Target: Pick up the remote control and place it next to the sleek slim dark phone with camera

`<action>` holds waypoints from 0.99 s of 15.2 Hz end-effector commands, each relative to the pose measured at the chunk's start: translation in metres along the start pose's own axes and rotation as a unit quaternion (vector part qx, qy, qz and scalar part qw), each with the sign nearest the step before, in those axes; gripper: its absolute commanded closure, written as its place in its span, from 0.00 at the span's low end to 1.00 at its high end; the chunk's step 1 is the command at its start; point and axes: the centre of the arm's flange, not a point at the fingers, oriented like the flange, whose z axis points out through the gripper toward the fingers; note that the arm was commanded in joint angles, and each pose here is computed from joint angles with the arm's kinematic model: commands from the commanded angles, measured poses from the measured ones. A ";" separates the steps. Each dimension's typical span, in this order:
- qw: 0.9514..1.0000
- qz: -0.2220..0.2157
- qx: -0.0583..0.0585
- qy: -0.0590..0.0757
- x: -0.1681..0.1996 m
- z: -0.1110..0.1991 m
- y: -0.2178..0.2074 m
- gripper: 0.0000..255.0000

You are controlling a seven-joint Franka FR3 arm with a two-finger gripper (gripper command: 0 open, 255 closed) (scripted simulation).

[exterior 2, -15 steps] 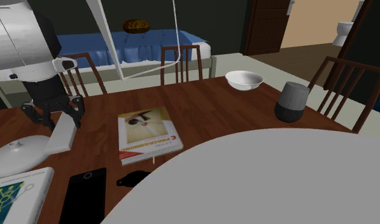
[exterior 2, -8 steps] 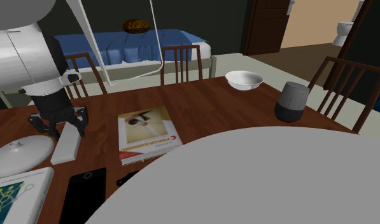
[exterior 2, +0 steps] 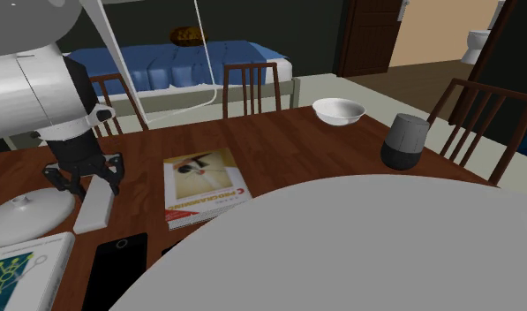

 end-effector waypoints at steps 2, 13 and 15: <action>1.000 0.000 0.000 0.000 0.000 0.000 0.000 0.00; 1.000 0.000 0.000 0.000 0.000 -0.050 0.000 0.00; 1.000 0.000 0.000 0.000 0.000 -0.050 0.000 0.00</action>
